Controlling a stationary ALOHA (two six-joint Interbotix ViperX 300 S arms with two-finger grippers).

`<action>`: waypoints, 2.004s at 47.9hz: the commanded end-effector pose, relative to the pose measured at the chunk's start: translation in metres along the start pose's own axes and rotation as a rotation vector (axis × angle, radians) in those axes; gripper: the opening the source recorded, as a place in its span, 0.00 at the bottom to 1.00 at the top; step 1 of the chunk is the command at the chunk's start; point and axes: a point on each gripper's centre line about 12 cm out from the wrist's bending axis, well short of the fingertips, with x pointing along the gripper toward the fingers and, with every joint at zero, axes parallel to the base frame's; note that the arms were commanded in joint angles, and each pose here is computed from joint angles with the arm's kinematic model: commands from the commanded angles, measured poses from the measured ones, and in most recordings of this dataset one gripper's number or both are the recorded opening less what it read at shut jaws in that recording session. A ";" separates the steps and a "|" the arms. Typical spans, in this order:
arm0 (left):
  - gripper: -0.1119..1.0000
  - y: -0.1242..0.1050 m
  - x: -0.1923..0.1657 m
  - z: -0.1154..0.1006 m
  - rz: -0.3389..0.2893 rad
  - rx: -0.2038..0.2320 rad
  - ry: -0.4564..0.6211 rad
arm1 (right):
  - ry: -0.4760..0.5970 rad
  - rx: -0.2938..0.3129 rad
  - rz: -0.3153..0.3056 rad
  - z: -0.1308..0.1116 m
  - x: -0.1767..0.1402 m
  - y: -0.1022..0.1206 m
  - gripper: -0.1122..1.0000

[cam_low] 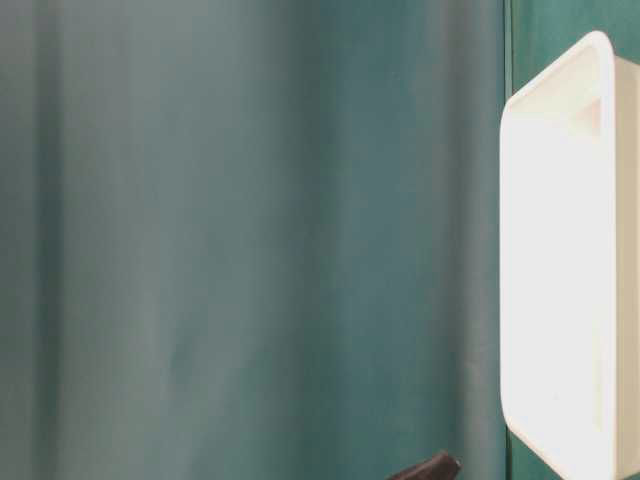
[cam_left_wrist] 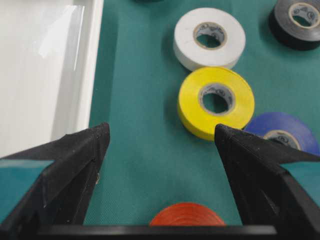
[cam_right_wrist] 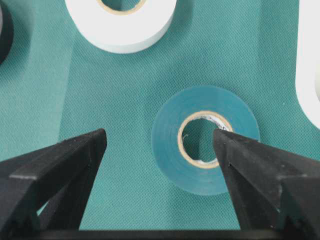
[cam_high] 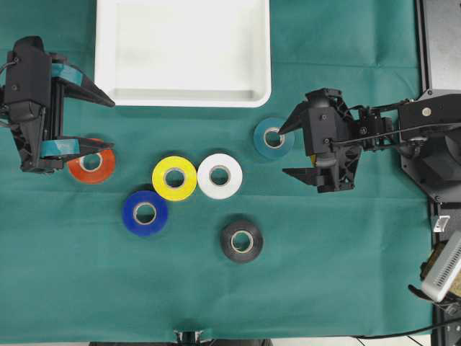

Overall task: Put the tape alternately from left to right into the white case.
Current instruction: 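Lower the right gripper and grasp the teal tape roll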

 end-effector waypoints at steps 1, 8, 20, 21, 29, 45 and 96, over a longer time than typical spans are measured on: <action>0.92 0.000 -0.001 0.012 -0.001 -0.002 -0.034 | -0.030 -0.003 0.008 0.010 -0.002 0.003 0.81; 0.92 0.000 -0.001 0.011 -0.001 -0.002 -0.032 | -0.027 -0.011 0.006 0.010 -0.001 0.003 0.81; 0.92 0.000 -0.001 0.011 -0.001 -0.004 -0.034 | 0.019 -0.012 0.001 0.004 0.012 0.002 0.81; 0.92 0.000 -0.001 0.010 -0.001 -0.004 -0.031 | 0.023 -0.013 -0.001 0.003 0.013 0.002 0.81; 0.92 0.000 -0.001 0.011 -0.001 -0.004 -0.034 | 0.047 -0.005 -0.009 0.003 0.022 -0.001 0.81; 0.92 0.000 -0.001 0.009 0.000 -0.004 -0.028 | 0.101 -0.010 -0.021 -0.004 0.037 -0.004 0.81; 0.92 0.000 -0.001 0.009 0.000 -0.004 -0.026 | 0.114 -0.022 -0.029 0.001 0.047 -0.007 0.11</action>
